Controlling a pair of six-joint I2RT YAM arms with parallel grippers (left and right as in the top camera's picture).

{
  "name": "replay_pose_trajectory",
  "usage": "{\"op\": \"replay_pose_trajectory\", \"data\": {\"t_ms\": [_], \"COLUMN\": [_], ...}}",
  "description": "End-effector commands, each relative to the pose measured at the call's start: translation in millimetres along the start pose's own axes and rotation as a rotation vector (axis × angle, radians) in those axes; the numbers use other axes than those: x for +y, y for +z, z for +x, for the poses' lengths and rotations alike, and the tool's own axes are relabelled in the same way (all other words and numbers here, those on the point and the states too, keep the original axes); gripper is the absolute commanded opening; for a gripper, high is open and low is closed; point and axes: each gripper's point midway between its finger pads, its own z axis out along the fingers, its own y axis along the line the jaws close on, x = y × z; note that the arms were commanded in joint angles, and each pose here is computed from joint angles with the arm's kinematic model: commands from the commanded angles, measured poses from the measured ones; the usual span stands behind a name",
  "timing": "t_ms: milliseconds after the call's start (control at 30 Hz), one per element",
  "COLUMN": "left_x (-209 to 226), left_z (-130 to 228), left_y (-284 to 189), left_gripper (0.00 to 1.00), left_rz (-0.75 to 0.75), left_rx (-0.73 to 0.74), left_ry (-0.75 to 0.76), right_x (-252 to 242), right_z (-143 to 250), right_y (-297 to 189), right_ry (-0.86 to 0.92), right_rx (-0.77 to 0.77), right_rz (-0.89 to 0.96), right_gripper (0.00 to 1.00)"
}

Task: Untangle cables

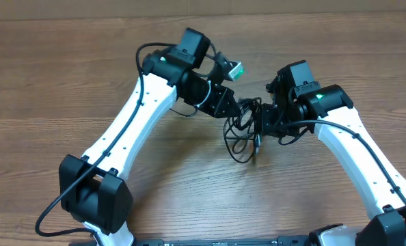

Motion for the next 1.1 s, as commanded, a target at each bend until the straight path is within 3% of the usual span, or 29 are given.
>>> {"op": "replay_pose_trajectory", "data": {"t_ms": [0, 233, 300, 400, 433, 567, 633, 700, 767, 833, 867, 933, 1067], "left_x": [-21.6, -24.8, -3.6, 83.8, 98.2, 114.2, 107.1, 83.0, 60.2, 33.7, 29.4, 18.2, -3.7], "left_z": [-6.8, -1.0, 1.5, 20.3, 27.3, 35.3, 33.6, 28.8, 24.8, 20.8, 20.0, 18.6, 16.6], "left_y": [-28.9, -43.0, -40.3, -55.2, -63.3, -75.8, -70.9, -57.6, -48.6, -41.4, -40.7, -38.2, -34.5], "left_gripper": [0.04, 0.04, 0.04, 0.04, 0.04, 0.04, 0.04, 0.04, 0.04, 0.04, 0.04, 0.04, 0.04], "left_rz": [0.134, 0.213, 0.092, -0.434, -0.533, -0.636, -0.582, -0.416, -0.275, -0.126, -0.102, -0.045, 0.064], "left_rx": [-0.062, -0.072, -0.052, -0.007, 0.000, 0.004, 0.007, 0.031, 0.039, 0.032, 0.029, 0.023, 0.011], "left_ry": [0.052, 0.078, 0.052, -0.259, -0.310, -0.365, -0.350, -0.229, -0.120, -0.007, 0.006, 0.027, 0.076], "right_x": [-29.5, -43.6, -61.0, -104.2, -118.7, -135.9, -139.9, -129.8, -102.2, -32.6, -18.3, 16.8, 34.4], "right_z": [-16.0, -9.8, -3.3, 10.7, 16.8, 19.5, 18.2, 12.6, 0.3, -6.7, -5.7, -3.7, -4.7], "right_y": [-6.0, -0.7, -2.8, -22.1, -32.5, -42.5, -43.3, -33.8, -17.1, 1.2, 1.7, -1.1, 0.6], "right_ry": [0.076, 0.201, 0.307, 0.455, 0.495, 0.551, 0.593, 0.582, 0.427, 0.089, 0.027, -0.086, -0.149], "right_rx": [-0.089, -0.092, -0.104, -0.159, -0.179, -0.191, -0.198, -0.174, -0.120, -0.019, -0.005, 0.011, -0.006], "right_rz": [0.175, 0.230, 0.318, 0.571, 0.664, 0.720, 0.710, 0.619, 0.445, 0.057, -0.021, -0.206, -0.247], "right_gripper": [0.04, 0.04, 0.04, 0.04, 0.04, 0.04, 0.09, 0.22, 0.31, 0.44, 0.48, 0.52, 0.51]}}
